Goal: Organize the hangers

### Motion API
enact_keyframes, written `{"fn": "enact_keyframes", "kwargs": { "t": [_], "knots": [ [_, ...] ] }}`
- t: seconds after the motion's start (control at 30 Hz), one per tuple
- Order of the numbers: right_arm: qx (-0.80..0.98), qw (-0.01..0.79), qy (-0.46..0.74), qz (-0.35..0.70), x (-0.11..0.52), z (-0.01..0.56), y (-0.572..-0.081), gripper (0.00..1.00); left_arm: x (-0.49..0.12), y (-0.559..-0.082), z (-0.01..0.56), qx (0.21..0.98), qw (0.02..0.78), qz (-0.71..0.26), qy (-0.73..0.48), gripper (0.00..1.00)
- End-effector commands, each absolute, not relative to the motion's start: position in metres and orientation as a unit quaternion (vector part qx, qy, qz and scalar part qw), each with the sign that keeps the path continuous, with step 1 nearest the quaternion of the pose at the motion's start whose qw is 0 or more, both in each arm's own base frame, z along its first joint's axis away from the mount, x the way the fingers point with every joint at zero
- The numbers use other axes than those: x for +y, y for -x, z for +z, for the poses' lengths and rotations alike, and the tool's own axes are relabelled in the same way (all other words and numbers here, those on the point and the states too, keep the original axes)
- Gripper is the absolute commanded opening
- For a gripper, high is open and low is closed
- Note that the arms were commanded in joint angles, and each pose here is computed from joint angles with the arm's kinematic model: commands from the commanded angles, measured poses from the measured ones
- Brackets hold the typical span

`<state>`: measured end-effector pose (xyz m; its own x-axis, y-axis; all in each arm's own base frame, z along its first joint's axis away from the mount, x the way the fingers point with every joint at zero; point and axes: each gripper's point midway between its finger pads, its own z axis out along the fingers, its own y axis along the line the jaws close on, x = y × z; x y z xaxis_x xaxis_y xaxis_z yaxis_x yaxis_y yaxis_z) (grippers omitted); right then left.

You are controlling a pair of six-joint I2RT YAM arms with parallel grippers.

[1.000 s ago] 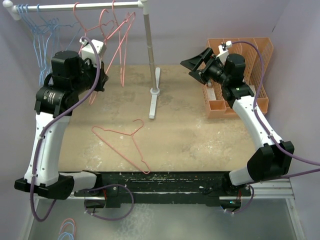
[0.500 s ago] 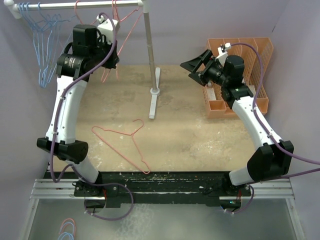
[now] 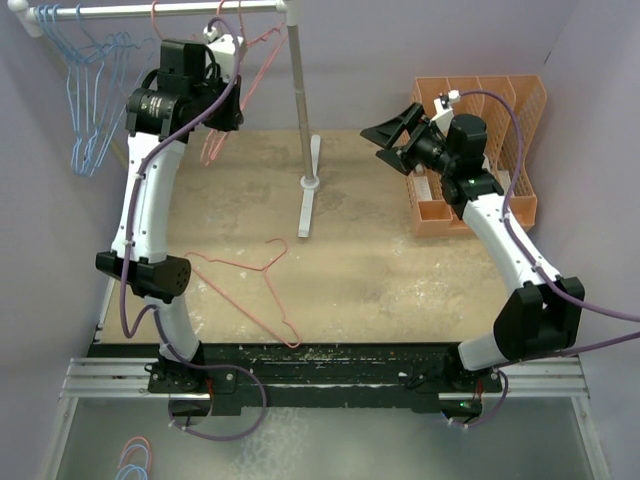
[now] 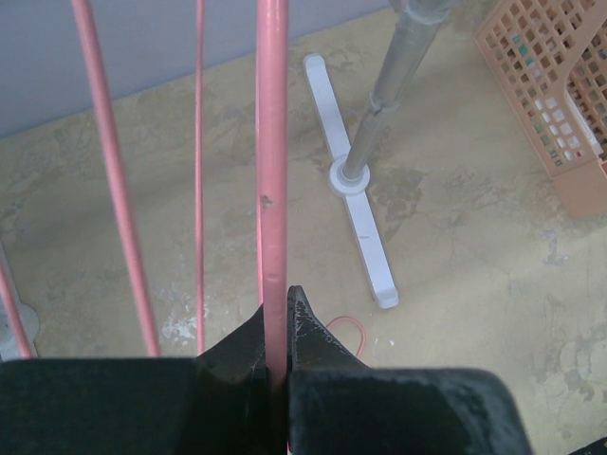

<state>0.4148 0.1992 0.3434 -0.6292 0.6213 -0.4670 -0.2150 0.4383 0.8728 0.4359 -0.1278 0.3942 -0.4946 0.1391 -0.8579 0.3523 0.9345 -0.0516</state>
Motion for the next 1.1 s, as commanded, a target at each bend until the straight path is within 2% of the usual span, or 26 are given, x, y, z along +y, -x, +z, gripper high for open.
{"fn": "enact_keyframes", "kwargs": {
  "t": [0.0,0.43,0.47,0.5,0.53,0.63,0.73,0.83,0.97,1.07],
  "knots": [
    [0.725,0.417,-0.115,0.537,0.203,0.359,-0.414,1.0,-0.124,-0.435,0.399,0.858,0.483,-0.11,-0.136,0.0],
    [0.724,0.407,-0.109,0.546,0.204,0.356,-0.414,1.0,-0.12,-0.447,0.389,0.863,0.477,-0.09,-0.14,0.0],
    [0.724,0.407,-0.109,0.546,0.204,0.355,-0.414,1.0,-0.12,-0.446,0.389,0.862,0.477,-0.09,-0.143,0.1],
    [0.725,0.408,-0.106,0.544,0.204,0.355,-0.415,1.0,-0.122,-0.445,0.389,0.862,0.477,-0.092,-0.146,0.25],
    [0.727,0.409,-0.101,0.543,0.204,0.354,-0.414,1.0,-0.121,-0.444,0.393,0.859,0.481,-0.093,-0.15,0.5],
    [0.745,0.427,-0.081,0.507,0.2,0.343,-0.422,1.0,-0.117,-0.438,0.418,0.836,0.518,-0.079,-0.165,0.97],
    [0.768,0.44,-0.021,0.465,0.206,0.325,-0.421,1.0,-0.103,-0.424,0.455,0.804,0.57,-0.051,-0.163,0.99],
    [0.783,0.451,0.106,0.415,0.23,0.3,-0.406,1.0,-0.091,-0.401,0.483,0.775,0.61,-0.032,-0.161,0.99],
    [0.788,0.45,0.31,0.284,0.289,0.241,-0.368,1.0,-0.08,-0.362,0.491,0.754,0.638,-0.025,-0.155,0.99],
    [0.738,0.432,0.45,0.257,0.33,0.197,-0.33,1.0,-0.065,-0.35,0.483,0.764,0.629,0.005,-0.145,0.99]
  ]
}}
